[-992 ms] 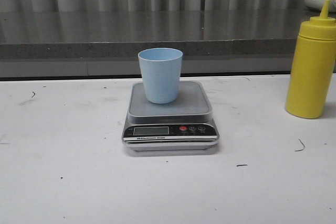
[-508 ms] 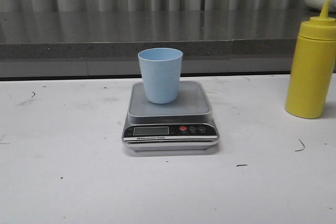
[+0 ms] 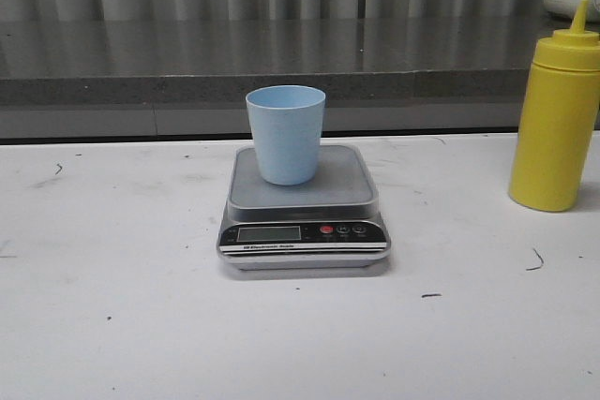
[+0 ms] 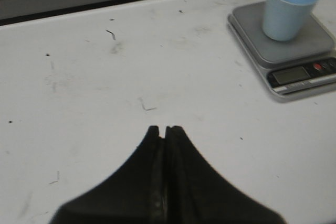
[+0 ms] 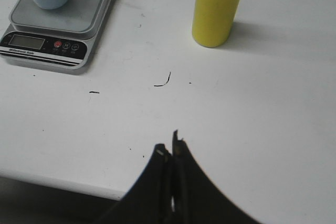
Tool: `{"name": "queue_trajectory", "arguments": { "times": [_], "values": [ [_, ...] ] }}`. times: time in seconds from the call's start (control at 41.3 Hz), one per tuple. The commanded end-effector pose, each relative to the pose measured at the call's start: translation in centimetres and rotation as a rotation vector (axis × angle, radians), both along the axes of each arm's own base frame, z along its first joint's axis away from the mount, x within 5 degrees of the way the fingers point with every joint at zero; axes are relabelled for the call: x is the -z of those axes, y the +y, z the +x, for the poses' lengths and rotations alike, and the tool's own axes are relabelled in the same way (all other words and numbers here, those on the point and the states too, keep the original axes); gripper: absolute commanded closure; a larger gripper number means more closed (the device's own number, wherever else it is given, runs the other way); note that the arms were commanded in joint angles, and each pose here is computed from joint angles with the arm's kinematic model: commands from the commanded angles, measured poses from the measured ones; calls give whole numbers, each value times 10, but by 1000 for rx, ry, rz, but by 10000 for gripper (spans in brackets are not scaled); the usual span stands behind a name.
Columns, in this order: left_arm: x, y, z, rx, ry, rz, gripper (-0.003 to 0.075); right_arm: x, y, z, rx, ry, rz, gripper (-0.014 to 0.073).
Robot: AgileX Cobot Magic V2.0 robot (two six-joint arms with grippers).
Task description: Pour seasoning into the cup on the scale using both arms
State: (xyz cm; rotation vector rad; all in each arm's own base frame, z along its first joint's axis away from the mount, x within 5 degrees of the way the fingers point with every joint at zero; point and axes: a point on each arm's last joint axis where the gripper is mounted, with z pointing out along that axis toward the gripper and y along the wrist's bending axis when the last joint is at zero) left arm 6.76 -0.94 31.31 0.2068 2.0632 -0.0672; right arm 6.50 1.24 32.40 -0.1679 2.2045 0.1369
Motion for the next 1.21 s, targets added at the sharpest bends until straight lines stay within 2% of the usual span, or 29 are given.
{"name": "queue_trajectory", "arguments": {
  "times": [0.0, 0.169, 0.339, 0.532, 0.629, 0.798, 1.185],
  "values": [
    [2, 5, -5, -63, -202, -40, 740, -16, 0, 3, -8, -99, 10, 664],
    [35, 8, -14, -131, -395, -92, 740, -16, 0, 3, -8, -99, 10, 664],
    [73, 8, -14, -141, -446, -139, 740, -16, 0, 3, -8, -99, 10, 664],
    [99, 6, -9, -146, -496, -229, 740, -16, 0, 3, -8, -99, 10, 664],
    [106, 7, -8, -145, -562, -236, 740, -16, 0, 3, -8, -99, 10, 664],
    [104, 7, -13, -140, -596, -241, 740, -16, 0, 3, -8, -99, 10, 664],
    [106, 7, -13, -145, -577, -237, 740, -16, 0, 3, -8, -98, 10, 664]
  ]
}}
